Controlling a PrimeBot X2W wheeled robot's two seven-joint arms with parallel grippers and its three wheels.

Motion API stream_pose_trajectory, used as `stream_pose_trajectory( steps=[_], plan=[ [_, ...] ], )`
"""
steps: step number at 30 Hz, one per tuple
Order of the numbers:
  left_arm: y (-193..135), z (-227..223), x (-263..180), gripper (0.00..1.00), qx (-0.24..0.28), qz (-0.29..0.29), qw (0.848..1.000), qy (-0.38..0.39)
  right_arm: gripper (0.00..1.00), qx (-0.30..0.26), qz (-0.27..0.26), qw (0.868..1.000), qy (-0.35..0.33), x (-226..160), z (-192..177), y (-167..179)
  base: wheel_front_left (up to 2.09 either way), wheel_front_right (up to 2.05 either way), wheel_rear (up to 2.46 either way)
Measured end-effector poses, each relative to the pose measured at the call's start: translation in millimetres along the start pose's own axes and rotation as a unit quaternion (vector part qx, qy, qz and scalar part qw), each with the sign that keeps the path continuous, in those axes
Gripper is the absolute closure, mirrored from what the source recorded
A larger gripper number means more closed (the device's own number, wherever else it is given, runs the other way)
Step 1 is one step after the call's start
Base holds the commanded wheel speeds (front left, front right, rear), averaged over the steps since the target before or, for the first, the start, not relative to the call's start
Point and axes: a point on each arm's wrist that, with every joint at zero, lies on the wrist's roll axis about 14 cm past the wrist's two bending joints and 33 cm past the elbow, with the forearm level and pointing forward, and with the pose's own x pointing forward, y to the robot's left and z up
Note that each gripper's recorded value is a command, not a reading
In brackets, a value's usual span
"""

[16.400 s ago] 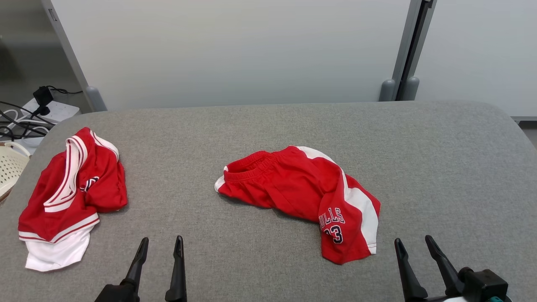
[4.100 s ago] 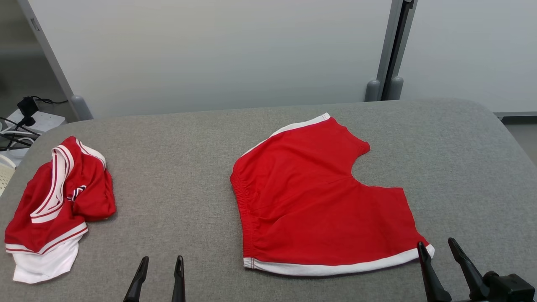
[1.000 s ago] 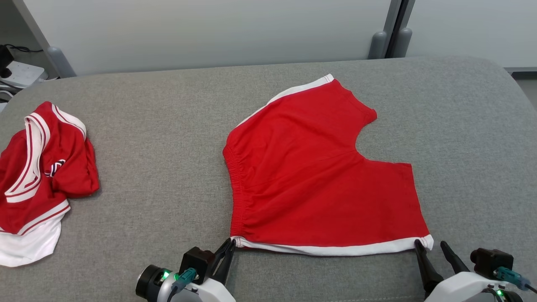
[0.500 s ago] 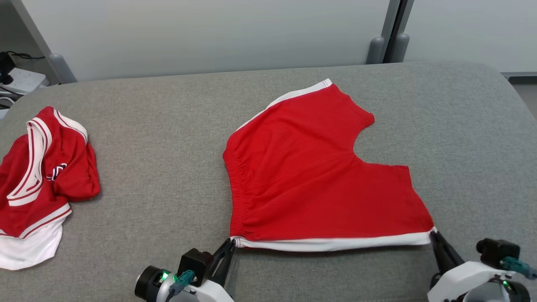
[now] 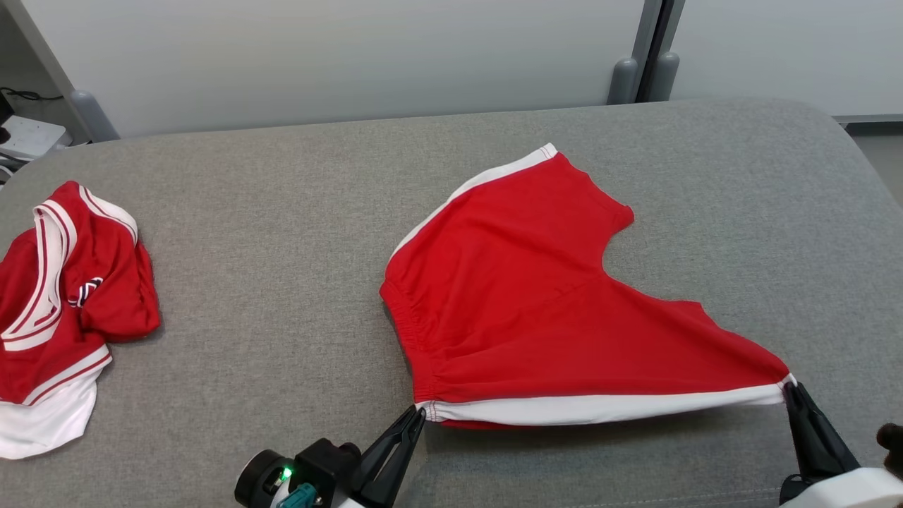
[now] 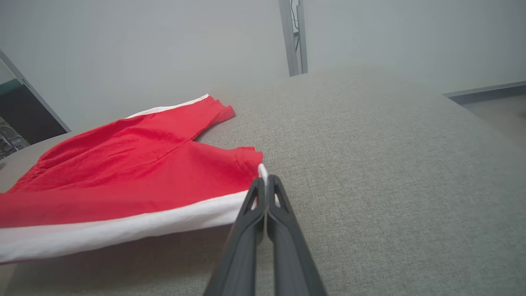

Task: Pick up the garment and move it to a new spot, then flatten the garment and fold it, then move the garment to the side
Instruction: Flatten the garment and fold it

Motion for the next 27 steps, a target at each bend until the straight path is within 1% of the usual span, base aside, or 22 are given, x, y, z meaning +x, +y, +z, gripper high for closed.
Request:
stream_pose_trajectory(
  steps=[5,10,11,13,15,19,21,24,27],
  plan=[
    [-8,15,-11,1.0,-0.009,-0.016,1.0,0.002,1.0,-0.013,-0.005,1.0,-0.005,-11,4,-5,0.0,0.0,0.0],
    [-17,24,-18,1.0,-0.075,-0.03,0.997,0.005,1.0,0.004,0.007,1.0,0.009,-15,10,6,0.0,0.0,0.0],
    [-17,24,-18,1.0,-0.075,-0.03,0.997,0.005,1.0,0.004,0.007,1.0,0.009,-15,10,6,0.0,0.0,0.0],
    [-16,22,-17,1.0,-0.093,-0.029,0.995,0.011,1.0,0.01,-0.001,1.0,0.009,-11,16,2,0.0,0.0,0.0],
    [-17,19,-15,1.0,-0.122,-0.029,0.992,0.018,1.0,-0.002,-0.011,1.0,0.019,-4,17,-4,0.0,0.0,0.0],
    [-18,23,3,1.0,-0.178,-0.032,0.983,0.016,1.0,-0.01,-0.014,0.999,0.028,28,22,-3,0.0,0.0,0.0],
    [-16,29,16,1.0,-0.2,-0.034,0.979,0.01,1.0,-0.022,-0.012,1.0,0.019,51,32,1,0.0,0.0,0.0],
    [-4,31,33,1.0,-0.225,-0.025,0.974,0.008,1.0,-0.04,-0.006,0.999,0.005,85,48,7,0.0,0.0,0.0],
    [13,29,44,1.0,-0.257,-0.005,0.966,0.01,1.0,-0.049,0.004,0.999,0.009,115,53,17,0.0,0.0,0.0]
  ],
)
